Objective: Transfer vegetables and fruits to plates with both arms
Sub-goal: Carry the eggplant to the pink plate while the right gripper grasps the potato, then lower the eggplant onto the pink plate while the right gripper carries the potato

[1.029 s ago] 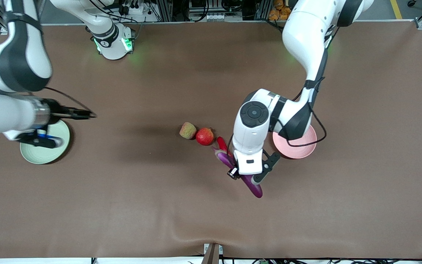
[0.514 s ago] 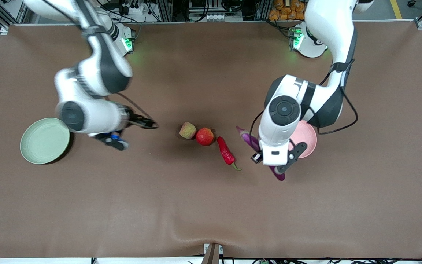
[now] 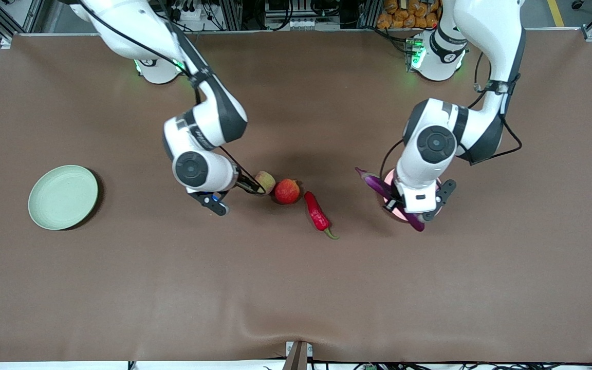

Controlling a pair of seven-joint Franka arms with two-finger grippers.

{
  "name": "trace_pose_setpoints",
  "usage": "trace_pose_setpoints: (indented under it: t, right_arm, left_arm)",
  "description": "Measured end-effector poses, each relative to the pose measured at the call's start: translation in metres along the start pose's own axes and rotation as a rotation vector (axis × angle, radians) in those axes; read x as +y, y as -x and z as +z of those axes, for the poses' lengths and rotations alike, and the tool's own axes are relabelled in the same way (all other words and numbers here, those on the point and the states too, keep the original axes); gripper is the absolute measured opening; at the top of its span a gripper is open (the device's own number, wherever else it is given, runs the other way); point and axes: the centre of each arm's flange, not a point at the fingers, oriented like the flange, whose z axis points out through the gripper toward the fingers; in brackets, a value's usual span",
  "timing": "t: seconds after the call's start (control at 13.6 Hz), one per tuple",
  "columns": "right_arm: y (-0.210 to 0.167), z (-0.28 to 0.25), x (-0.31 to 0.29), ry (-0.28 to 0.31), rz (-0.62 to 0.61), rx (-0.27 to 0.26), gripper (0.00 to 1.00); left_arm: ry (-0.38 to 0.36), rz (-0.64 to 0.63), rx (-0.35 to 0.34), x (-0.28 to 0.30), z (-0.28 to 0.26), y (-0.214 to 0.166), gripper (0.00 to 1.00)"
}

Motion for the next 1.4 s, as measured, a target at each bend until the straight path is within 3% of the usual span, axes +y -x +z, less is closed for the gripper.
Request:
trace_pose_setpoints:
  t: [0.37, 0.66, 0.88, 1.1, 1.18, 1.25, 1.4]
  right_arm:
    - [0.013, 0.027, -0.017, -0.039, 0.100, 0.021, 1.00]
    - [0.014, 0.027, -0.019, -0.066, 0.125, -0.009, 1.00]
    - [0.014, 0.034, -0.019, -0.063, 0.125, -0.008, 1.00]
    - [0.018, 0.042, -0.024, -0.073, 0.121, 0.001, 1.00]
    - [0.020, 0.046, -0.025, -0.070, 0.121, 0.001, 0.93]
    - [0.021, 0.048, -0.026, -0.068, 0.120, 0.002, 0.93]
    - [0.020, 0.049, -0.026, -0.069, 0.124, 0.003, 0.78]
  left_arm:
    - [-0.053, -0.112, 0.011, -0.054, 0.037, -0.069, 0.36]
    - [-0.086, -0.082, 0.007, -0.074, 0.064, -0.053, 0.36]
    - [-0.133, 0.048, 0.062, -0.082, 0.072, -0.036, 0.36]
    - [-0.119, 0.221, 0.079, -0.082, 0.062, -0.038, 0.36]
    - [-0.096, 0.289, 0.086, -0.079, 0.053, -0.040, 0.36]
    - [-0.073, 0.352, 0.093, -0.077, 0.045, -0.040, 0.36]
    - [-0.052, 0.478, 0.103, -0.073, 0.041, -0.034, 0.36]
